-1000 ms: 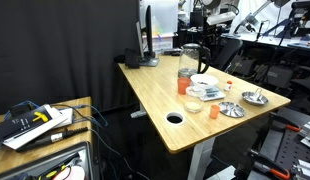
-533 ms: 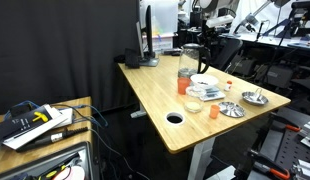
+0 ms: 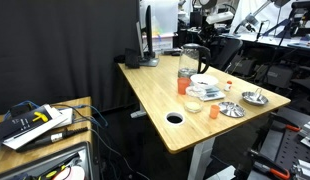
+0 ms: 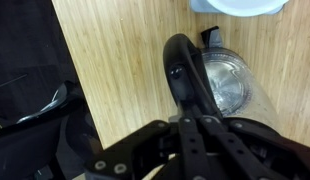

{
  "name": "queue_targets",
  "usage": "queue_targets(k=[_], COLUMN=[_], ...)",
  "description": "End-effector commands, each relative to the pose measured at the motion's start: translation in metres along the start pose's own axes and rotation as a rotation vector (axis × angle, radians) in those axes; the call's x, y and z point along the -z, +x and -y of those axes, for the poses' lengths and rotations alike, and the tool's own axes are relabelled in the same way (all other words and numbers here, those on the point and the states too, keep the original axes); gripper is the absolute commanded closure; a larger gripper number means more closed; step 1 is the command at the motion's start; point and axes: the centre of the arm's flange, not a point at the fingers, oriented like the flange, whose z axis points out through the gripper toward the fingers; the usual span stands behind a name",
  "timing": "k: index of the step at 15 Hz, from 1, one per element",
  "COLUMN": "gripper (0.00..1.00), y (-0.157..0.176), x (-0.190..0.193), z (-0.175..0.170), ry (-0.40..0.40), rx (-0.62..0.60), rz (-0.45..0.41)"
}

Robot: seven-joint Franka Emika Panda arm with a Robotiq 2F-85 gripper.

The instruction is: Press the button to open the lid of the kettle

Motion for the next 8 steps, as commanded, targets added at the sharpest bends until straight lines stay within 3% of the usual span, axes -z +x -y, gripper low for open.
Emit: queue_targets(k=[1, 8], gripper=[1.00, 1.00], y=[0.0005, -0.0082], x=[0.0019, 0.0003], z=[-0.0053, -0.0089], ry=[0.020, -0.002], rx=[0.009, 0.006], rz=[-0.014, -0.006])
